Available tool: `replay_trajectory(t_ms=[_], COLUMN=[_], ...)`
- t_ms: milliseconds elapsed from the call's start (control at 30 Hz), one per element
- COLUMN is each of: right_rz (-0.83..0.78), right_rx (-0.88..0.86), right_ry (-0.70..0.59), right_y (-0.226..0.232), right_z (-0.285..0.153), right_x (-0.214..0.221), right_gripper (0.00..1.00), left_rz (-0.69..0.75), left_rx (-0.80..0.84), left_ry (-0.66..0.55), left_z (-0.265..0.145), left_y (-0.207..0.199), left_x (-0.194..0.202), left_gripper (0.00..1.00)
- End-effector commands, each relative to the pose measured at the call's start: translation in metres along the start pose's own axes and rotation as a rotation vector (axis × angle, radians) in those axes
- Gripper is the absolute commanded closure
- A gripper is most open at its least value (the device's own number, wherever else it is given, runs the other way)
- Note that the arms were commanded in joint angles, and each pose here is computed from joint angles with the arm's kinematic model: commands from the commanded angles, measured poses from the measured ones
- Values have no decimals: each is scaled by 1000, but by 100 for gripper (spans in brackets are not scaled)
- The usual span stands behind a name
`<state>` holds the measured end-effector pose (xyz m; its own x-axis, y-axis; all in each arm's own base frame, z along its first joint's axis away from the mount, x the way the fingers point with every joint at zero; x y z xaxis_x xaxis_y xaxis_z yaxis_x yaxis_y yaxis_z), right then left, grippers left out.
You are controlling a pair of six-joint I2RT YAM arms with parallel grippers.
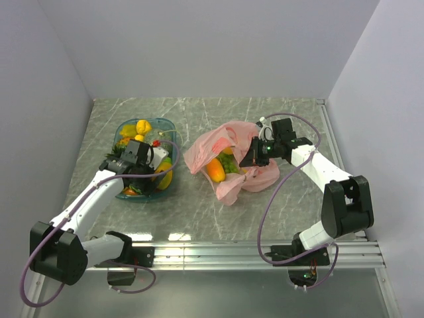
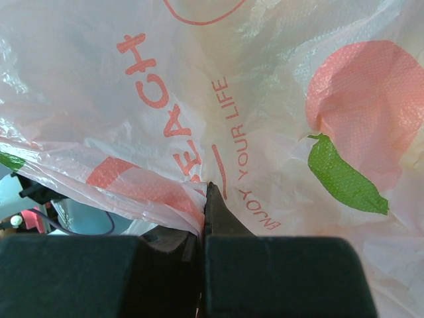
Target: Place the fake fruits into the plastic bag and tie a complex knot
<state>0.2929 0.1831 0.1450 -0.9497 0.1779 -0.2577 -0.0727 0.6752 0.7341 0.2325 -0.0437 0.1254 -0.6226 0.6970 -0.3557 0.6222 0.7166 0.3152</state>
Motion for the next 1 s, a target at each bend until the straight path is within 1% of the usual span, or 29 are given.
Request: replay_trajectory(t_ms=[0,33,67,133,167,233,300,333,400,433,533,567,600,633,733,767,800,867,900,967], right_rz=[-48,-46,-52,-45,-45,-40,-43,-42,-42,-42,-45,-44,-44,-46,-51,-52,-55,-54,-58,-67], right_rx=[-28,-27,-29,-27,-28,-27,-30,-29,-30,-30,-30,-29,-30,-30,-35,-38,-44,-44,-46,-40], right_ry=[-37,-38,-42,-38,-37,-35,-38,-37,-38,-38,-41,-40,-41,-42,-43,-46,-49,-47,-48,-51], right_y=[18,18,19,17,17,16,17,17,17,18,18,18,18,18,21,22,24,24,25,25], right_z=[-8,-8,-9,-7,-7,-6,-6,-6,-6,-6,-6,-6,-6,-6,-7,-8,-9,-10,-10,-11], right_x=[-14,-14,-14,-14,-14,-13,-14,-14,-15,-14,-16,-16,-16,-16,-17,-17,-18,-18,-18,-19], right_gripper=[100,100,100,100,100,100,100,100,100,100,100,100,100,100,100,100,100,100,100,100], left_rz=[-12,-20,-24,-32,-33,-26,-21,-18,-21,-18,26,45,94,112,154,170,175,197,219,242], left_rx=[-21,-28,-31,-28,-29,-22,-23,-1,18,35,139,224,261,291,382,387,449,475,518,523], left_ry=[-43,-37,-41,-17,-16,-11,-29,-15,-34,-45,-91,-111,-135,-148,-247,-319,-390,-499,-541,-620], left_z=[1,-1,-4,-9,-14,-24,-35,-39,-50,-55,-73,-81,-86,-90,-111,-127,-138,-162,-165,-175], left_y=[6,8,9,9,10,9,10,6,4,2,-11,-23,-28,-33,-43,-40,-47,-46,-51,-49], left_x=[-8,-7,-8,-4,-4,0,-1,3,1,-1,-8,-8,-8,-8,-22,-37,-51,-78,-93,-117], left_gripper=[3,5,10,16,22,25,29,32,34,37,41,42,42,43,45,45,46,48,49,51])
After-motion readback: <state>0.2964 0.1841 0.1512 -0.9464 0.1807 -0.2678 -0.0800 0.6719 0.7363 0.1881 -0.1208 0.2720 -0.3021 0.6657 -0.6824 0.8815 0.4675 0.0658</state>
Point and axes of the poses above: each gripper's point midway between its finger pads, its own z axis out along the fingers, its own y axis along the line the jaws close on, x = y × z, the point moved 2 cm from there along -z, back along the fingers, and after that the axes turned 9 degrees about z, right-handed, at the moved point
